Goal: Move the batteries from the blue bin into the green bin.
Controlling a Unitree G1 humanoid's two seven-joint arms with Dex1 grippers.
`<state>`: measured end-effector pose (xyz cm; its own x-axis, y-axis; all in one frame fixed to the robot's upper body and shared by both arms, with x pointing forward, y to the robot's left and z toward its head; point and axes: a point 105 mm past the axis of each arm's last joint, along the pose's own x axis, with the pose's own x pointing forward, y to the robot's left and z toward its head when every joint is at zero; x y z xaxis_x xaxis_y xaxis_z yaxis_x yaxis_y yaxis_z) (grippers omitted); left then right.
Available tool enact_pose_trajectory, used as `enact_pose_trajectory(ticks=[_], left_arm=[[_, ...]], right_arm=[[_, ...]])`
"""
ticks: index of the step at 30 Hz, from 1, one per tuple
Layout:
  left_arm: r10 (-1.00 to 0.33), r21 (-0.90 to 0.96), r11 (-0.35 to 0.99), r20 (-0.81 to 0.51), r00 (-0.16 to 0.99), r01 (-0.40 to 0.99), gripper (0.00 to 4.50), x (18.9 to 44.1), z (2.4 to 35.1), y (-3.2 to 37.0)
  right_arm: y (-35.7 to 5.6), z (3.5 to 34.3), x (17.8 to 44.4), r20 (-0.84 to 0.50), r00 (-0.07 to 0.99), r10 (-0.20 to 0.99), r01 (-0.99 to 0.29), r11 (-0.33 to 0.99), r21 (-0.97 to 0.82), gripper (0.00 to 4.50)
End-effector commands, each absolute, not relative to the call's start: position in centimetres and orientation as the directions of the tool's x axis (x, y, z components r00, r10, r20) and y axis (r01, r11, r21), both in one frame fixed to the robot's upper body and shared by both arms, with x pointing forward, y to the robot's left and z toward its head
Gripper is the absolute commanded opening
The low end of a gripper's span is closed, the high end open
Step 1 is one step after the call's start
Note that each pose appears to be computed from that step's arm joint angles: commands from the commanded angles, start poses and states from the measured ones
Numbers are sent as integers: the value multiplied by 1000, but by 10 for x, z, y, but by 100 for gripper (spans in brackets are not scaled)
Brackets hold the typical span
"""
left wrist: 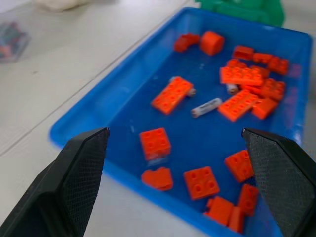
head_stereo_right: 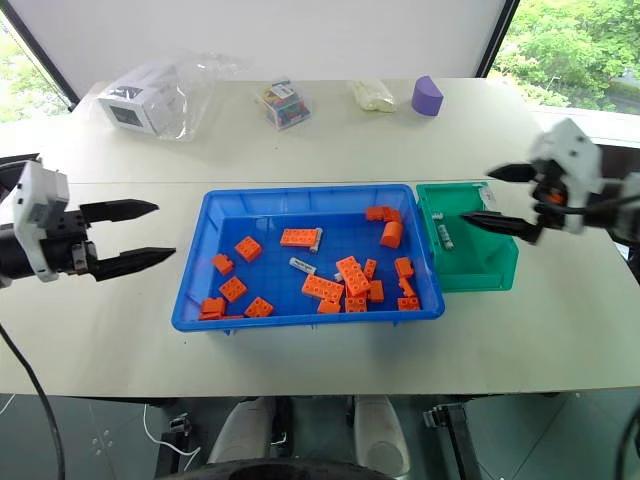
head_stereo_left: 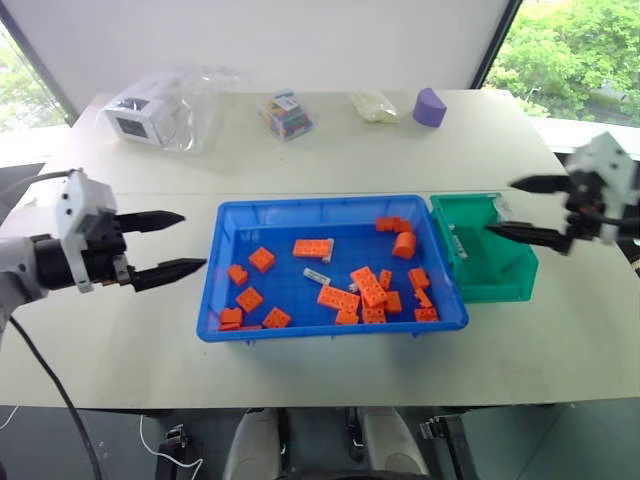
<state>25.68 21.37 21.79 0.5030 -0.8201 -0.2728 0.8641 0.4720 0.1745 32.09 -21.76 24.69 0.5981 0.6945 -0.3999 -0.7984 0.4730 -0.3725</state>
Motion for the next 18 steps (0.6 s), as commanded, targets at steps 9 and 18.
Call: enact_pose_trajectory(ticks=[9, 18], left_arm=[[-854, 188, 338, -350, 384, 922, 450, 247, 207, 195], [-851, 195, 338, -354, 387, 921, 450, 238, 201, 194]], right_arm=[[-58, 204, 346, -545, 324, 773, -931, 159, -327, 448], [-15, 179, 315, -590, 178, 787, -975, 59, -216, 448]])
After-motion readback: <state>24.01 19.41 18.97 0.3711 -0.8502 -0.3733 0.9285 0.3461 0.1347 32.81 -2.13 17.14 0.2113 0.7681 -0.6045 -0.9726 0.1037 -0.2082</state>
